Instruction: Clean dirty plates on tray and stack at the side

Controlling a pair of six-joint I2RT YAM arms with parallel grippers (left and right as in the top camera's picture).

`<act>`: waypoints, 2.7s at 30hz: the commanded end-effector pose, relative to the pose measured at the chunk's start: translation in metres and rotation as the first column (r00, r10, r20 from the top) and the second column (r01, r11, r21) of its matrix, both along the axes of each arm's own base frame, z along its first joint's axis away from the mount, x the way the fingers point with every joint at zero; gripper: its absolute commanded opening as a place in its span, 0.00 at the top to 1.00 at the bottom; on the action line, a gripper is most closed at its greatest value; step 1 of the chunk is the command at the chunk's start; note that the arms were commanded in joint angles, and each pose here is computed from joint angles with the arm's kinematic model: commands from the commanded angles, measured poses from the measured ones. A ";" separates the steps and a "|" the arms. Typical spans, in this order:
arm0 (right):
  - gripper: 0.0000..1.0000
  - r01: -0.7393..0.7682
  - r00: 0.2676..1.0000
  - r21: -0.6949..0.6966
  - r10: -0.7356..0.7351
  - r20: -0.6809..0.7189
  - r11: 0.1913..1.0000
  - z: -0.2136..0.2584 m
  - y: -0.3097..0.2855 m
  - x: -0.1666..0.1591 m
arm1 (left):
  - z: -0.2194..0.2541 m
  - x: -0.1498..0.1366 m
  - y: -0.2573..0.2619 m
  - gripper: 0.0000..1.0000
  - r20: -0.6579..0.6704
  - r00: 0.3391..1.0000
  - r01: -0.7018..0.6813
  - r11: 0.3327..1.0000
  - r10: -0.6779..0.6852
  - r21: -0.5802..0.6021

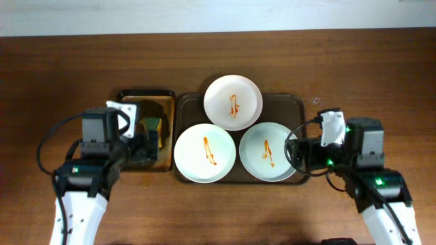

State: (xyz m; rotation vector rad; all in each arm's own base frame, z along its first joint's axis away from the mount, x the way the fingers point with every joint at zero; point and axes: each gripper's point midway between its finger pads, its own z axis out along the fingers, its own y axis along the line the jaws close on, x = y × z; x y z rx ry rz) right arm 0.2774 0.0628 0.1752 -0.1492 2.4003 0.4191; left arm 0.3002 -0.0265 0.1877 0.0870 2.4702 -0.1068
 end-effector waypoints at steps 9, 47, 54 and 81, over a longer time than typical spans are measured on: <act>0.16 -0.113 0.993 0.070 0.115 -0.019 0.991 0.003 0.033 -0.004 | -0.105 0.082 0.007 0.43 -0.146 0.988 -0.039 0.998 0.045 0.046; 0.88 -0.336 0.920 0.115 0.352 -0.171 0.935 -0.055 0.137 -0.009 | -0.091 0.085 -0.016 1.00 -0.126 0.992 -0.010 0.999 0.006 -0.032; 0.85 -0.128 0.935 0.118 0.159 -0.316 0.985 -0.103 0.171 -0.004 | -0.080 0.085 -0.021 1.00 -0.097 0.995 0.005 0.999 -0.008 -0.035; 0.88 0.185 0.853 0.084 -0.118 -0.508 0.979 -0.169 0.173 0.000 | -0.088 0.024 -0.153 1.00 -0.322 0.943 -0.033 0.933 -0.090 -0.358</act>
